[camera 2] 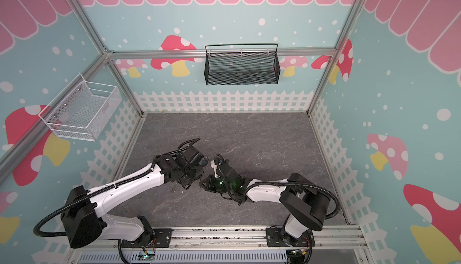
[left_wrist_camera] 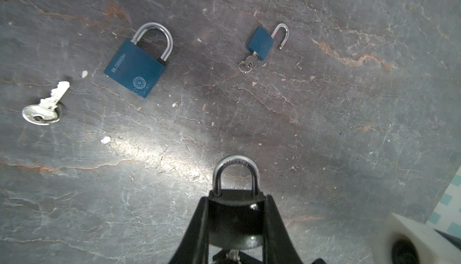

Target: Unlock with the key

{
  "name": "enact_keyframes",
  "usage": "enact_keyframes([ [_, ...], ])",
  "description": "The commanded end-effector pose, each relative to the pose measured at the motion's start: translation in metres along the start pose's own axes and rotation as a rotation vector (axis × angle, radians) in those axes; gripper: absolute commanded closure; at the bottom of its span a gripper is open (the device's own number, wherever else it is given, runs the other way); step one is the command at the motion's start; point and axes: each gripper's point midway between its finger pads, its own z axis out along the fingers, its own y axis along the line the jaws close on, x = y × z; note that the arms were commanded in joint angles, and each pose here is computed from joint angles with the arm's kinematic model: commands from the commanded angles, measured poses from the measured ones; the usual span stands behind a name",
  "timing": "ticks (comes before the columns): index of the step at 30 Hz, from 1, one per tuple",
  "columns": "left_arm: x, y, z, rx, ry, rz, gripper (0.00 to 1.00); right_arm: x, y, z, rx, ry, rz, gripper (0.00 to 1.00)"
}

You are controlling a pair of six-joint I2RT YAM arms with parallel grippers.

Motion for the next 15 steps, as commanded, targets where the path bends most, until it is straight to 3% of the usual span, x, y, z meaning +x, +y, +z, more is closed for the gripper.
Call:
enact_keyframes([
  [1,0.011,0.002,-0.005,-0.012,0.036,0.005,1.0,-0.025,0.003,-0.008,0.043,-0.112,-0.024,1.0],
  [11,0.034,0.001,-0.006,0.001,0.119,0.021,1.0,-0.046,0.034,-0.023,-0.001,-0.204,-0.155,1.0],
  [15,0.042,-0.002,-0.005,0.007,0.154,0.02,1.0,-0.052,0.032,-0.025,0.04,-0.225,-0.182,1.0],
])
